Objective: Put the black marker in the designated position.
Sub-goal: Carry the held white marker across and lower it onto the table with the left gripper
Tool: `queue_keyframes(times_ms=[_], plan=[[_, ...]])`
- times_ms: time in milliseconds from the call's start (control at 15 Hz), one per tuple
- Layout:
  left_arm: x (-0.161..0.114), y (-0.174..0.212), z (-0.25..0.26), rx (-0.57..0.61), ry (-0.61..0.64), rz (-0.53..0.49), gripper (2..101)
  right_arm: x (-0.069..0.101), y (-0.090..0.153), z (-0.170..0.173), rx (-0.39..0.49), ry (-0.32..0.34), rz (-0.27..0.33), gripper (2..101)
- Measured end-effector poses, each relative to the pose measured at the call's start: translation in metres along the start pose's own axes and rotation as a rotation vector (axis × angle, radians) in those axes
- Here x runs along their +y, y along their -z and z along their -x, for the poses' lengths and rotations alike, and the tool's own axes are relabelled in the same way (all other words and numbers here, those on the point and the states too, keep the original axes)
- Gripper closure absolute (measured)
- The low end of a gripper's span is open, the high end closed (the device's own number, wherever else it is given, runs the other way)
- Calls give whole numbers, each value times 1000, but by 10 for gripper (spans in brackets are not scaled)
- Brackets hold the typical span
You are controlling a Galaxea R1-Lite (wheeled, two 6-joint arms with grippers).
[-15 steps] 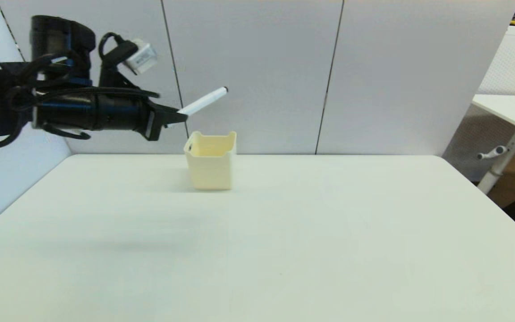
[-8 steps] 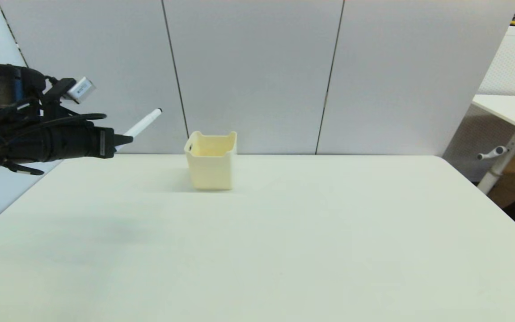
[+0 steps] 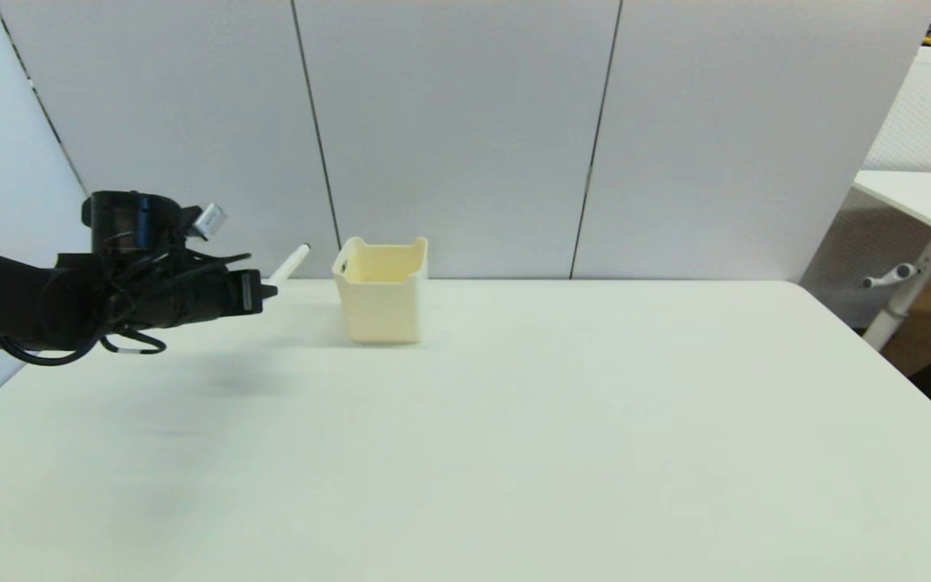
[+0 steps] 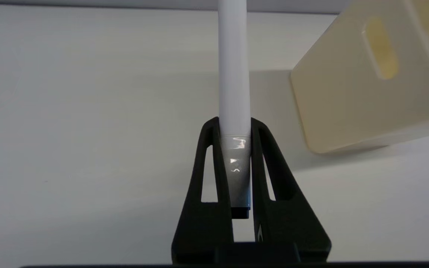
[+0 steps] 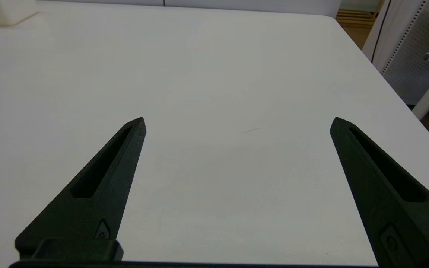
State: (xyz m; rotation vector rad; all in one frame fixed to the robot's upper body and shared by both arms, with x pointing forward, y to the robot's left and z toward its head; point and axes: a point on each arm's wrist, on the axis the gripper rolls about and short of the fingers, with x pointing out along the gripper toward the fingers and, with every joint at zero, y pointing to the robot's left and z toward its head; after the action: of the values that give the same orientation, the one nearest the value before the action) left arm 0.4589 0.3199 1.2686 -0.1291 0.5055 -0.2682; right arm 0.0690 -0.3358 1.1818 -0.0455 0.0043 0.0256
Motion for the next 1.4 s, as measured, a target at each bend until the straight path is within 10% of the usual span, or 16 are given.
queue_keyframes(times_ms=[1400], plan=[[0,38,-58,71,-1,-7,911,0,0,0,0,0,0,43]])
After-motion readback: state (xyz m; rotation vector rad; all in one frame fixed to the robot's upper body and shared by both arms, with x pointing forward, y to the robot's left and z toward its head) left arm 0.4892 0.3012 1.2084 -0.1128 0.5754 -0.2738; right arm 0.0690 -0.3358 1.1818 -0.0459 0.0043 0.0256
